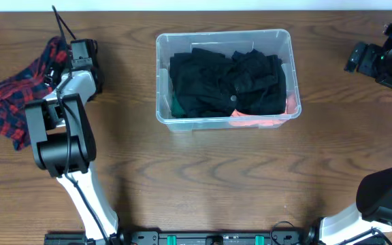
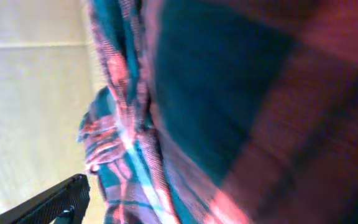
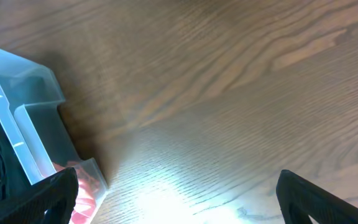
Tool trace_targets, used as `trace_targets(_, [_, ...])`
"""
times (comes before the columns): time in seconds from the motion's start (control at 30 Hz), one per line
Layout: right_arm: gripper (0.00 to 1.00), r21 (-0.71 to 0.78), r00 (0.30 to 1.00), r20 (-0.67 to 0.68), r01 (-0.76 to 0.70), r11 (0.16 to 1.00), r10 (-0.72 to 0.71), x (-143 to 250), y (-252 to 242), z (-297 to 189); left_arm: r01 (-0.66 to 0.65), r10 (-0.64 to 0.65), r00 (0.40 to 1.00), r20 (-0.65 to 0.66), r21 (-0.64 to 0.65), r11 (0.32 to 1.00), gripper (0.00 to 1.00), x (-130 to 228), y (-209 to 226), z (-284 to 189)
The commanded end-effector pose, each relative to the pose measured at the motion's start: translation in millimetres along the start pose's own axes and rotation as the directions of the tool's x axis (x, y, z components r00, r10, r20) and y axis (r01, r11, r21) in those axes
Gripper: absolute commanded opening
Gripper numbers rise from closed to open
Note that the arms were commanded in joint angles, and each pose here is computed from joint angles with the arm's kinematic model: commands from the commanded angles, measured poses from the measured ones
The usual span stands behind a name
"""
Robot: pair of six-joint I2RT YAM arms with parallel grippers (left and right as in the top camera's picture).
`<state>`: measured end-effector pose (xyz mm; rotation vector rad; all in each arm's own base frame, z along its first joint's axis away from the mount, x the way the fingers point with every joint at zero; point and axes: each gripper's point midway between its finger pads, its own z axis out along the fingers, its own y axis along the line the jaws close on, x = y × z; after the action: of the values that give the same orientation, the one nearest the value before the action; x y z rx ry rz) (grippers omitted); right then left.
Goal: Pack container
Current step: 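Grasp the red-black plaid shirt with the left gripper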
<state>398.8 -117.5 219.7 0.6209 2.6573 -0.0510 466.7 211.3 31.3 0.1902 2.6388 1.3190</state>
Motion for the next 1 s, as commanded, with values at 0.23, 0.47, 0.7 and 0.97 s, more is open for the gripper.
trace_targets(0.23, [0.99, 0.003, 1.0, 0.015, -0.015, 1.0, 0.015, -2.3, -2.2, -5.5, 0.116, -0.118, 0.992, -0.044, -0.029, 0.993, 0.98, 16.0, -30.3, 36.4])
trace_targets(0.47, [0.99, 0.003, 1.0, 0.015, -0.015, 1.0, 0.015, -2.4, -2.2, -5.5, 0.163, -0.166, 0.986, -0.032, -0.08, 0.983, 0.33, 12.9, -19.9, 36.0])
trace_targets(0.7, [0.99, 0.003, 1.0, 0.015, -0.015, 1.0, 0.015, -2.3, -2.2, -5.5, 0.253, -0.259, 0.966, -0.021, -0.16, 0.954, 0.06, 12.7, -4.3, 33.9])
trace_targets(0.97, [0.99, 0.003, 1.0, 0.015, -0.015, 1.0, 0.015, -2.3, -2.2, -5.5, 0.32, -0.322, 0.946, 0.022, -0.189, 0.928, 0.06, 3.2, 17.8, 11.6])
